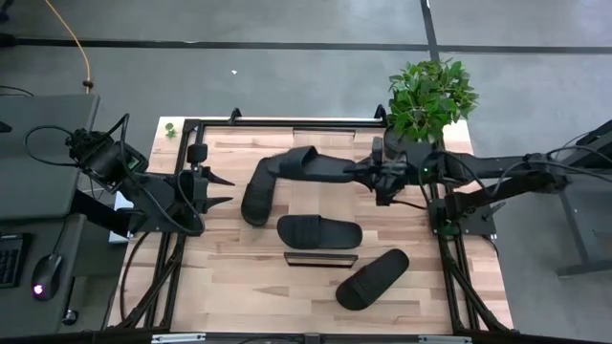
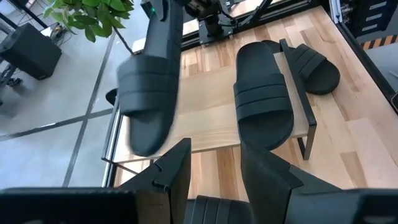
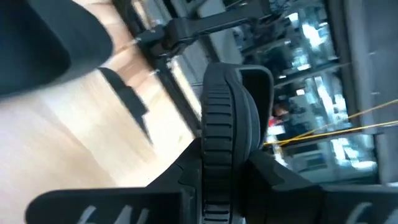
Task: Pick and place slides into the shelf
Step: Put the bottom left black slipper on the shelf
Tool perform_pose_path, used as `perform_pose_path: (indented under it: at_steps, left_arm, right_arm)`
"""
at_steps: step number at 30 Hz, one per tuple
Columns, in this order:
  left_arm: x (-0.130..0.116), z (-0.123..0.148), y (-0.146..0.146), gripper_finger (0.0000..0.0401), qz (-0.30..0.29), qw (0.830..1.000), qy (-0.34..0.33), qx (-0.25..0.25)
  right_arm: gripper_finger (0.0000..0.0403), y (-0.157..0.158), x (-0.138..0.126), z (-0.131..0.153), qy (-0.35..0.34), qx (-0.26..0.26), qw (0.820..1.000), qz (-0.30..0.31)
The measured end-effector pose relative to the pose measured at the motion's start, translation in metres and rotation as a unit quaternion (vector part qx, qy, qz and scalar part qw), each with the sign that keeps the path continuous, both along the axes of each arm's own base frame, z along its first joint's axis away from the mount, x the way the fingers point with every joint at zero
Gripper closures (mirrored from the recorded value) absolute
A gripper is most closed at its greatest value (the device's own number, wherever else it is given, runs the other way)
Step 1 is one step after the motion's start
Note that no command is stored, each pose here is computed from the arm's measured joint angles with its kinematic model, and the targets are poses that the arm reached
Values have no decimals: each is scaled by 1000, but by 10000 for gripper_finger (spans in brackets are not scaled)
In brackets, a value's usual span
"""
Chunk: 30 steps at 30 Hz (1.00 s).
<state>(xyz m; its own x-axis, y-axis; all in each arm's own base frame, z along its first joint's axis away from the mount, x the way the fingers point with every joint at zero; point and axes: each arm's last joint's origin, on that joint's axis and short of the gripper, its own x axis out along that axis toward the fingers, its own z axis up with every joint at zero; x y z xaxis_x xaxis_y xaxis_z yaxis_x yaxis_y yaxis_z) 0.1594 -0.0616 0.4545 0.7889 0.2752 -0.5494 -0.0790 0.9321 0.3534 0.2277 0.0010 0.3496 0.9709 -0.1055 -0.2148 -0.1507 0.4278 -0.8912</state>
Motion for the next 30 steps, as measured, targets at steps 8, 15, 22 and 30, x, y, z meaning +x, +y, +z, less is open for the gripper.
perform_pose_path:
  at_steps: [8, 15, 22, 30]
  left_arm:
    - [0, 0, 0, 277, 2, 1000, -1, -3]
    - [0, 0, 0, 277, 2, 1000, -1, -3]
    - [0, 0, 0, 277, 0, 1000, -1, -7]
    - [0, 0, 0, 277, 0, 1000, -1, -7]
  right_arm:
    - [352, 2, -6, -26, -35, -16, 999, 8]
    - [353, 1, -6, -38, -36, -16, 999, 8]
    - [353, 1, -6, -42, -19, 18, 1000, 1]
    - [353, 1, -8, -50, 19, 50, 998, -14]
